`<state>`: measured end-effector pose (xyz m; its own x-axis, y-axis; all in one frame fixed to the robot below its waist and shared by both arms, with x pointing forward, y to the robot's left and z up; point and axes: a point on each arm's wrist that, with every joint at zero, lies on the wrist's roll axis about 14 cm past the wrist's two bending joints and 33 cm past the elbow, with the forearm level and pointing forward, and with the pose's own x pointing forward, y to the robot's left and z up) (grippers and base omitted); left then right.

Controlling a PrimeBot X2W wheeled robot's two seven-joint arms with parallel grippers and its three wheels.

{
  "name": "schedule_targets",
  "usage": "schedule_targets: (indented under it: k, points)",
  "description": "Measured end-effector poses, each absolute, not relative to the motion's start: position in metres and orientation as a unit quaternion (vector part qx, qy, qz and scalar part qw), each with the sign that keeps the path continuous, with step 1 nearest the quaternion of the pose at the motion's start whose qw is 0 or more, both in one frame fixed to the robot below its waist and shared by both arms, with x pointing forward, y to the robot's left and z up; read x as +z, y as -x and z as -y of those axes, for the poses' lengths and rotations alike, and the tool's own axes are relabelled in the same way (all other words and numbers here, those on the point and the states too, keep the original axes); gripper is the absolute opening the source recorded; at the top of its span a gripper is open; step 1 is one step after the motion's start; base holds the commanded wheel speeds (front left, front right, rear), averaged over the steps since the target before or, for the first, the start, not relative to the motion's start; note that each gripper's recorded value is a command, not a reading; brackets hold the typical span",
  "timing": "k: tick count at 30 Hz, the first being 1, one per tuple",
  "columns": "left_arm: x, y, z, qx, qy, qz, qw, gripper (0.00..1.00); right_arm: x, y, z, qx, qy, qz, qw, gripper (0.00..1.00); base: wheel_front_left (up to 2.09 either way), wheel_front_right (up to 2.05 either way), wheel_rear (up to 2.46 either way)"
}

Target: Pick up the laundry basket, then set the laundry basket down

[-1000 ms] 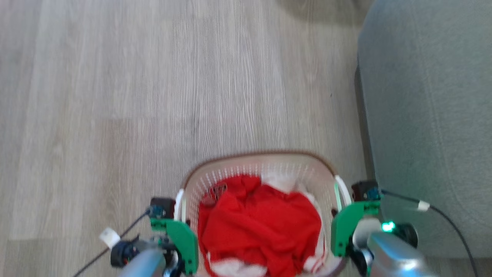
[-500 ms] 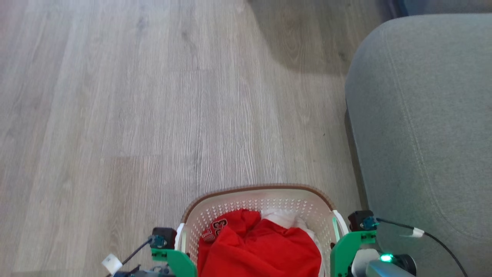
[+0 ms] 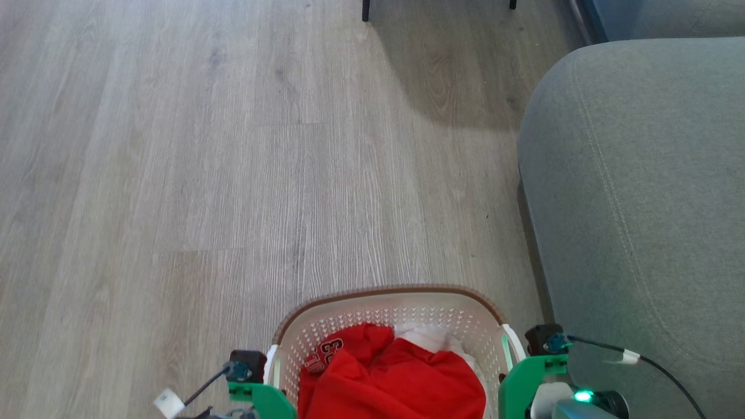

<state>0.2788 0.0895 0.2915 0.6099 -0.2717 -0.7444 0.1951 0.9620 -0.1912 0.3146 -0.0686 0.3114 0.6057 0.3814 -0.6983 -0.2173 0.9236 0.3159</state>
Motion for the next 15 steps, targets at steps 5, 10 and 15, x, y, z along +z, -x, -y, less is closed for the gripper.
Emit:
schedule_targets:
  k: [5, 10, 15]
  points:
    - [0.2888, -0.2731, -0.0891, -0.131, 0.045, -0.426, 0.894, 0.0, 0.3104, -0.3127, 0.0689, 0.166, -0.102, -0.413, 0.89, 0.0, 0.0, 0.0, 0.0]
    - [0.2882, -0.2725, -0.089, -0.13, 0.045, -0.428, 0.893, 0.0, 0.3094, -0.3105, 0.0687, 0.167, -0.102, -0.415, 0.888, 0.0, 0.0, 0.0, 0.0]
    - [0.2872, -0.2717, -0.0892, -0.13, 0.045, -0.43, 0.892, 0.0, 0.3086, -0.3093, 0.0682, 0.168, -0.103, -0.416, 0.888, 0.0, 0.0, 0.0, 0.0]
